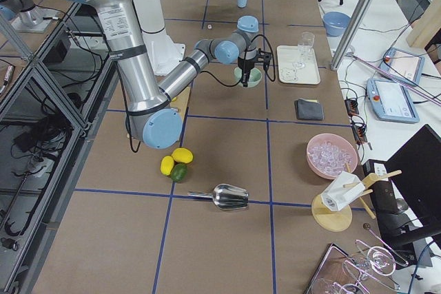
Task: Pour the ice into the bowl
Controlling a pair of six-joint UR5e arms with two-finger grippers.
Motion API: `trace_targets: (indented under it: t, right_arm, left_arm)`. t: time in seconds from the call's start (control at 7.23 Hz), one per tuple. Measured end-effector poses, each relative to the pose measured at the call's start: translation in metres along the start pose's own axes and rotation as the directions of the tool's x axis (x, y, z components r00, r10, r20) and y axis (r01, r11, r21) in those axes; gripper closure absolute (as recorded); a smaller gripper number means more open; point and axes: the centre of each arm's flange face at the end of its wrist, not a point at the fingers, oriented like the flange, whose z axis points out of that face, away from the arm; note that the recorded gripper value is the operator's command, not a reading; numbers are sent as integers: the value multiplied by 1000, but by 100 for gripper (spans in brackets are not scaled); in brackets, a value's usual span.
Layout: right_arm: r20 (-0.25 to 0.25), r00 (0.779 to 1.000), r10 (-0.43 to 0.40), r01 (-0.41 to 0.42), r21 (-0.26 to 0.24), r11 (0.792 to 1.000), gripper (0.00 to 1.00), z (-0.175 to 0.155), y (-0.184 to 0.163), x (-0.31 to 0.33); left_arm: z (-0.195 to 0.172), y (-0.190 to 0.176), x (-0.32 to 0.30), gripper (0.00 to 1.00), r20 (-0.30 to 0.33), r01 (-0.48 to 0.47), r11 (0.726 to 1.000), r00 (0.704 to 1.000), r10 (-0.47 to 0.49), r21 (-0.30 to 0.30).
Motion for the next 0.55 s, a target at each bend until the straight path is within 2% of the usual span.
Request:
trace_targets:
  t: [0.28,0.55]
  right_arm:
    - [-37,998,-58,58,3,998,100,17,2,71]
    - [-56,992,-112,113,17,993,100,37,8,160]
  left_arm:
    - [13,-63,6,0,30,-58,995,998,61,-85]
    - [25,-110,-8,0,14,-86,981,996,90,-172]
